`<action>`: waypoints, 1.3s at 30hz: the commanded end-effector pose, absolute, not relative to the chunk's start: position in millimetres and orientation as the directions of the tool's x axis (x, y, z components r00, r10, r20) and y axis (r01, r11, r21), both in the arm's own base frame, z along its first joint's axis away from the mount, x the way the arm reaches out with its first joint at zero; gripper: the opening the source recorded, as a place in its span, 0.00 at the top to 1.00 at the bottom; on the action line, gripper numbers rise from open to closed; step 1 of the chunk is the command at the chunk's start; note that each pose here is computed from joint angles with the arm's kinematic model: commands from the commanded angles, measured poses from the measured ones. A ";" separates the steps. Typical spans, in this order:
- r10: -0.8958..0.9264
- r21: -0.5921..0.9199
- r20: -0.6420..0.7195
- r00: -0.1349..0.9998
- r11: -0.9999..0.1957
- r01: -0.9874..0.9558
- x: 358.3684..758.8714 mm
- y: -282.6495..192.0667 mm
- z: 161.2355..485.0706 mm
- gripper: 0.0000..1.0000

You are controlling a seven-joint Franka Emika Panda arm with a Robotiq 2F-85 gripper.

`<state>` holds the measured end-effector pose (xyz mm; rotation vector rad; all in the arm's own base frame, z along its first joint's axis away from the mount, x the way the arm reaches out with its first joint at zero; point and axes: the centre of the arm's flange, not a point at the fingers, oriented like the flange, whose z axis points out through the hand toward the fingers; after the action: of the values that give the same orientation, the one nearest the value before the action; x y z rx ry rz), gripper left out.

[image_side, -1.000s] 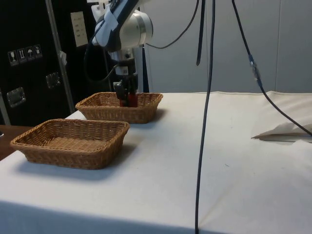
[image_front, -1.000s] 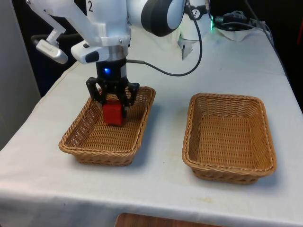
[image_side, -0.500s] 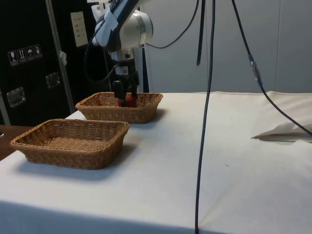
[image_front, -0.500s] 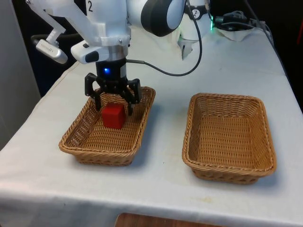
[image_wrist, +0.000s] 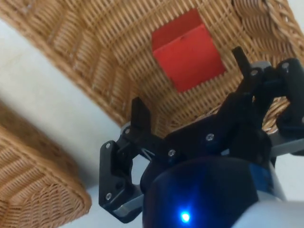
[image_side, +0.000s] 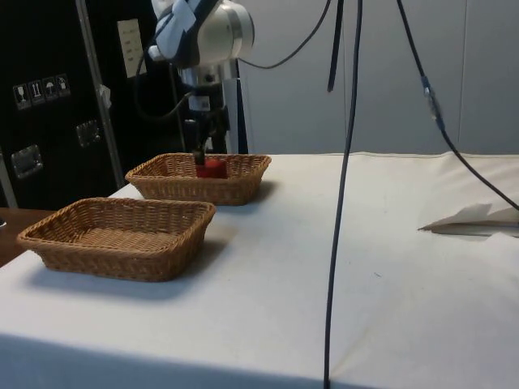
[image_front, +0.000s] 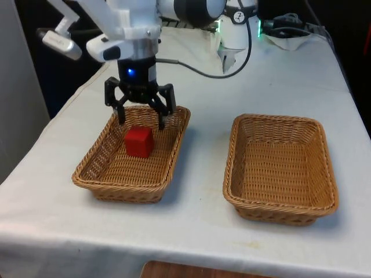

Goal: Pick up the red cube and place it into the right basket.

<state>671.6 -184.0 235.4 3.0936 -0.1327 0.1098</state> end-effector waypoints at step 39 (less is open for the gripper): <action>-0.067 0.031 0.163 0.984 -0.997 -0.073 663.2 -67.9 288.6 0.00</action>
<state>664.9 -74.0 287.2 3.1023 -0.1110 0.2345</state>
